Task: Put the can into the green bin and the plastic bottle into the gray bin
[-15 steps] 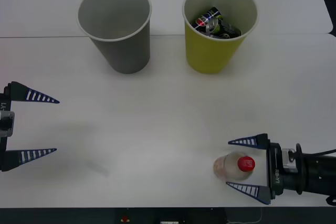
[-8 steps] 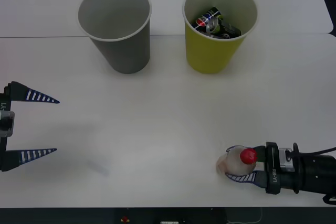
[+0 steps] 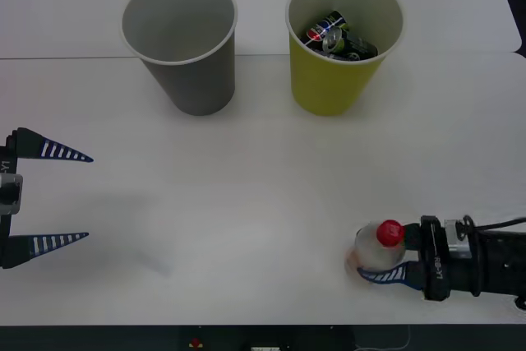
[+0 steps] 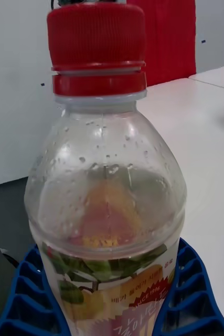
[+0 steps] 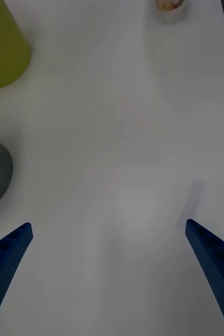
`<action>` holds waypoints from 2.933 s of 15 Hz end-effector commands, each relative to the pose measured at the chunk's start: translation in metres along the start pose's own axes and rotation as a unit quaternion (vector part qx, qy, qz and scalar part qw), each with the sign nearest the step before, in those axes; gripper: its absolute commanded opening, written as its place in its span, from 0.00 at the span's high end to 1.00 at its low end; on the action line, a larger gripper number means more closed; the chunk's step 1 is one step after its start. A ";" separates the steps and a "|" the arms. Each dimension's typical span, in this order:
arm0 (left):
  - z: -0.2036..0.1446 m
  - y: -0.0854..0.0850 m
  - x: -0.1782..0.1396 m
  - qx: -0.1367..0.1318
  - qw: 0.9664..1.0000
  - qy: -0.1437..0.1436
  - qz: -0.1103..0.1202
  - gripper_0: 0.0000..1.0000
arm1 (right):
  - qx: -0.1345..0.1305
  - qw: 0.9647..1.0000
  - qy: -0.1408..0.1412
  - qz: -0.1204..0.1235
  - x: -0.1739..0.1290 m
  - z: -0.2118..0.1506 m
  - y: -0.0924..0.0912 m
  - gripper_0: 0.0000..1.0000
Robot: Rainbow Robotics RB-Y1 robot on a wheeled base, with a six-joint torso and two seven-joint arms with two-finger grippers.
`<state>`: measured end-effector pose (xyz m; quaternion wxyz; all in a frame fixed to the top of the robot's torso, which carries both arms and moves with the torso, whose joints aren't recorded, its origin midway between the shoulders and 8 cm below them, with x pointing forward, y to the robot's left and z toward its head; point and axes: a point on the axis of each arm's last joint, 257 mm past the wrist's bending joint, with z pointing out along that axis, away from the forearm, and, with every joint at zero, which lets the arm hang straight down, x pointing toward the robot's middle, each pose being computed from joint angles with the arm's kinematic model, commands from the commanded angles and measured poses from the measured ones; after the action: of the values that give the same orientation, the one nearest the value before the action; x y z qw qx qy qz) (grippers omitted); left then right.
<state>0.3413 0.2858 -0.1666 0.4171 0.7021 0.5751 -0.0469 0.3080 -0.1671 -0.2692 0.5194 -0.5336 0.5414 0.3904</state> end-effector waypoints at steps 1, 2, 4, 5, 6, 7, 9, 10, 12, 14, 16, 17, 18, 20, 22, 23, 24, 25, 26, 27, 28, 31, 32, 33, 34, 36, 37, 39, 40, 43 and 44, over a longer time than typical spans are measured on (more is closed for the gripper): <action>0.000 0.000 0.000 0.000 1.000 0.000 0.000 0.00 | 0.002 0.999 0.015 0.037 -0.022 -0.003 -0.005 1.00; 0.000 0.000 0.000 0.000 1.000 0.000 0.000 0.00 | 0.008 0.998 0.019 0.053 -0.030 -0.002 -0.008 1.00; 0.000 0.000 0.000 0.000 1.000 0.000 0.000 0.00 | 0.025 0.996 0.030 0.085 -0.050 0.002 -0.017 1.00; 0.000 0.000 0.000 0.000 1.000 0.000 0.000 0.00 | 0.032 0.994 0.033 0.097 -0.058 0.004 -0.021 1.00; 0.000 0.000 0.000 0.000 1.000 0.000 0.000 0.00 | 0.038 0.993 0.034 0.109 -0.066 0.005 -0.025 1.00; 0.000 0.000 0.000 0.000 1.000 0.000 0.000 0.00 | 0.047 0.991 0.040 0.120 -0.077 0.007 -0.031 1.00; 0.000 0.000 0.000 0.000 1.000 0.000 0.000 0.00 | 0.066 0.986 0.065 0.138 -0.089 0.003 -0.043 1.00; 0.000 0.000 0.000 0.000 1.000 0.000 0.000 0.00 | 0.076 0.982 0.078 0.153 -0.096 0.001 -0.049 1.00; 0.000 0.000 0.000 0.000 1.000 0.000 0.000 0.00 | 0.098 0.973 0.096 0.186 -0.111 -0.002 -0.058 1.00; 0.000 0.000 0.000 0.000 1.000 0.000 0.000 0.00 | 0.121 0.961 0.107 0.224 -0.132 -0.005 -0.065 1.00; 0.000 0.000 0.000 0.000 1.000 0.000 0.000 0.00 | 0.143 0.949 0.112 0.256 -0.150 -0.005 -0.070 1.00; 0.000 0.000 0.000 0.000 1.000 0.000 0.000 0.00 | 0.151 0.946 0.114 0.264 -0.158 -0.002 -0.074 1.00; 0.000 0.000 0.000 0.000 1.000 0.000 0.000 0.00 | 0.160 0.940 0.114 0.278 -0.166 0.001 -0.077 1.00; 0.000 0.000 0.000 0.000 1.000 0.000 0.000 0.00 | 0.170 0.934 0.107 0.295 -0.187 0.007 -0.087 1.00; 0.000 0.000 0.000 0.000 1.000 0.000 0.000 0.00 | 0.167 0.938 0.106 0.285 -0.206 0.011 -0.096 1.00; 0.000 0.000 0.000 0.000 1.000 0.000 0.000 0.00 | 0.163 0.941 0.113 0.273 -0.213 0.011 -0.100 1.00; 0.000 0.000 0.000 0.000 1.000 0.000 0.000 0.00 | 0.158 0.944 0.123 0.263 -0.220 0.010 -0.105 1.00; 0.000 0.000 0.000 0.000 1.000 0.000 0.000 0.00 | 0.154 0.945 0.131 0.257 -0.227 0.008 -0.111 1.00; 0.000 0.000 0.000 0.000 1.000 0.000 0.000 0.00 | 0.151 0.946 0.143 0.248 -0.233 0.005 -0.116 1.00; 0.000 0.000 0.000 0.000 1.000 0.000 0.000 0.00 | 0.148 0.946 0.154 0.243 -0.238 0.004 -0.119 1.00; 0.000 0.000 0.000 0.000 1.000 0.000 0.000 0.00 | 0.148 0.941 0.168 0.254 -0.249 0.005 -0.123 1.00; 0.000 0.000 0.000 0.000 1.000 0.000 0.000 0.00 | 0.146 0.942 0.198 0.228 -0.264 0.018 -0.135 1.00; 0.000 0.000 0.000 0.000 1.000 0.000 0.000 0.00 | 0.145 0.944 0.202 0.219 -0.269 0.027 -0.143 1.00; 0.000 0.000 0.000 0.000 1.000 0.000 0.000 0.00 | 0.148 0.946 0.204 0.206 -0.273 0.036 -0.150 1.00; 0.000 0.000 0.000 0.000 1.000 0.000 0.000 0.00 | 0.151 0.948 0.202 0.195 -0.278 0.047 -0.158 1.00; 0.000 0.000 0.000 0.000 1.000 0.000 0.000 0.00 | 0.159 0.952 0.191 0.176 -0.291 0.067 -0.175 1.00; 0.000 0.000 0.000 0.000 1.000 0.000 0.000 0.00 | 0.161 0.953 0.189 0.172 -0.294 0.074 -0.181 1.00; 0.000 0.000 0.000 0.000 1.000 0.000 0.000 0.00 | 0.172 0.954 0.190 0.153 -0.307 0.097 -0.200 1.00; 0.000 0.000 0.000 0.000 1.000 0.000 0.000 0.00 | 0.175 0.954 0.191 0.149 -0.311 0.107 -0.206 1.00; 0.000 0.000 0.000 0.000 1.000 0.000 0.000 0.00 | 0.187 0.952 0.198 0.140 -0.317 0.141 -0.226 1.00; 0.000 0.000 0.000 0.000 1.000 0.000 0.000 0.00 | 0.192 0.951 0.197 0.139 -0.321 0.157 -0.233 1.00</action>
<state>0.3413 0.2858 -0.1666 0.4171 0.7021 0.5752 -0.0469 0.5188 0.0010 0.0499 0.4336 -0.4113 0.7660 0.2367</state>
